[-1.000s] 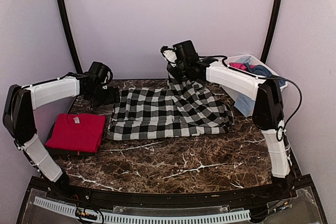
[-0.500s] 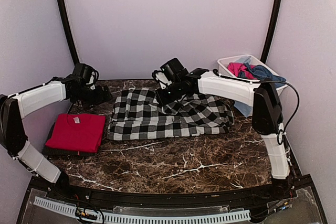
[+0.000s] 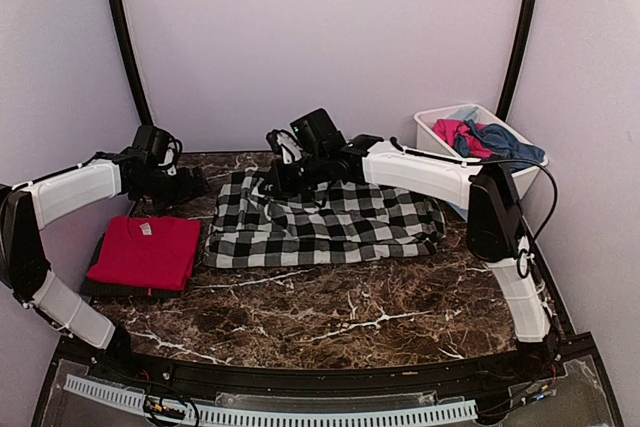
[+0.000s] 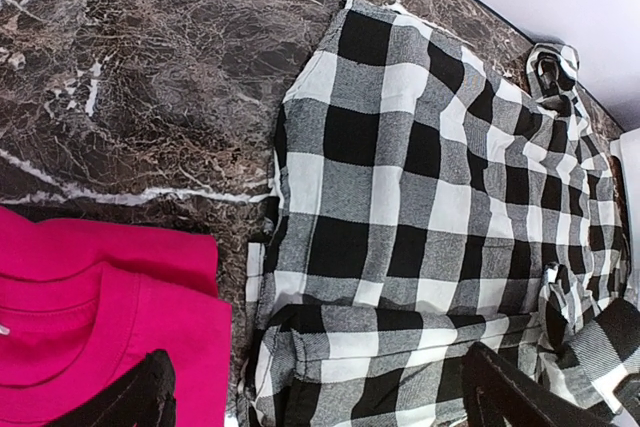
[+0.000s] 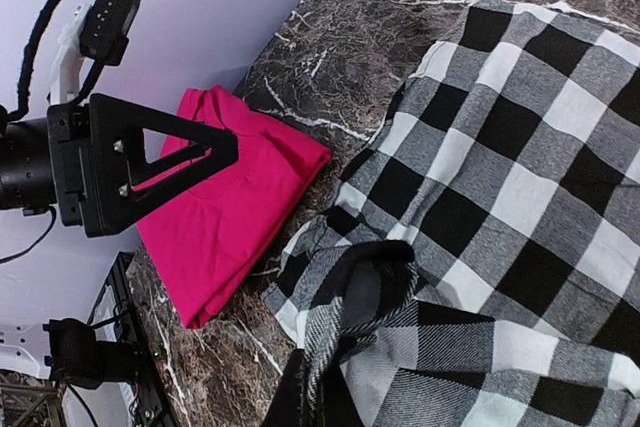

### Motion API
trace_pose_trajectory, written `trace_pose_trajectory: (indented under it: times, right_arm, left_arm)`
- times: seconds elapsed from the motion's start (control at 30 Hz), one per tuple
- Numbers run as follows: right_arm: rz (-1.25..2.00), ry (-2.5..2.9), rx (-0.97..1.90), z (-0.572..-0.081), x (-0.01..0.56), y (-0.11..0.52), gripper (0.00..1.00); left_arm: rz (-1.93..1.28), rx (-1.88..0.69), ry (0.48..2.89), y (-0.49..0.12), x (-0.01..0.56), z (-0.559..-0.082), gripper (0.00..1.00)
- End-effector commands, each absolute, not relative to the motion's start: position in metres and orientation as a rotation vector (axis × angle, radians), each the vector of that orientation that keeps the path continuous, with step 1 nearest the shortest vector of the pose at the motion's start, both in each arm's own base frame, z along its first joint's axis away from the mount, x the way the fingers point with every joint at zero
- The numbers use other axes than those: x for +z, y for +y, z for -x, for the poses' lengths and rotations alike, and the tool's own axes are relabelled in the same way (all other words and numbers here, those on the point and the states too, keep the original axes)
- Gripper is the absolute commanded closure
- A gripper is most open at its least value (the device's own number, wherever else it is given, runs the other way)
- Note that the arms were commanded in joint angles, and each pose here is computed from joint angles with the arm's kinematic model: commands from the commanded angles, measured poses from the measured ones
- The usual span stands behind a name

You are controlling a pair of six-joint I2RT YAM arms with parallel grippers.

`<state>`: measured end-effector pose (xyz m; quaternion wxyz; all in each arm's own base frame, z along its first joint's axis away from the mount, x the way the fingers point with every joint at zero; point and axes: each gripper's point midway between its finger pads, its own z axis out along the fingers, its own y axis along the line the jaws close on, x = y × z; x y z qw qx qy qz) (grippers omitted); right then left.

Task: Fold and stack the mixed laundry pile
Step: Fold the flattened shirt at the center of the board.

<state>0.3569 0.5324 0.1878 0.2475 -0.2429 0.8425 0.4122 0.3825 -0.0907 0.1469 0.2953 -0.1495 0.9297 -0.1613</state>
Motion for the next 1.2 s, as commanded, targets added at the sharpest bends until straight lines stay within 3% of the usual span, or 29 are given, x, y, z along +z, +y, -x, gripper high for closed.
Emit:
trace_pose_trajectory:
  times: [0.0, 0.1, 0.23, 0.33, 0.4, 0.43, 0.73, 0.87, 1.03, 1.17]
  right_arm:
    - [0.680, 2.277, 1.216, -0.358, 0.181, 0.555, 0.94]
    - [0.703, 2.277, 1.193, -0.360, 0.179, 0.552, 0.56]
    - [0.759, 2.227, 1.170, -0.358, 0.201, 0.537, 0.34]
    - [0.778, 2.169, 1.152, -0.355, 0.228, 0.519, 0.26]
    - [0.805, 2.109, 1.163, -0.350, 0.247, 0.509, 0.07]
    - [0.826, 2.078, 1.176, -0.346, 0.256, 0.507, 0.02]
    - [0.846, 1.999, 1.519, -0.337, 0.273, 0.544, 0.05]
    - [0.772, 2.037, 1.636, -0.343, 0.254, 0.568, 0.07]
    - [0.768, 2.067, 1.709, -0.337, 0.228, 0.587, 0.09]
    - [0.793, 2.016, 1.657, -0.338, 0.252, 0.573, 0.11]
  left_arm:
    - [0.412, -0.459, 2.460, -0.090, 0.150, -0.382, 0.01]
    - [0.414, -0.465, 2.465, -0.091, 0.147, -0.382, 0.01]
    - [0.420, -0.462, 2.447, -0.090, 0.150, -0.382, 0.01]
    - [0.396, -0.490, 2.425, -0.093, 0.156, -0.383, 0.01]
    - [0.380, -0.496, 2.411, -0.094, 0.159, -0.385, 0.01]
    - [0.376, -0.496, 2.406, -0.095, 0.161, -0.387, 0.01]
    - [0.391, -0.548, 2.337, -0.097, 0.176, -0.387, 0.01]
    - [0.401, -0.504, 2.342, -0.090, 0.176, -0.381, 0.01]
    - [0.409, -0.501, 2.350, -0.087, 0.171, -0.375, 0.01]
    - [0.352, -0.588, 2.361, -0.100, 0.164, -0.375, 0.03]
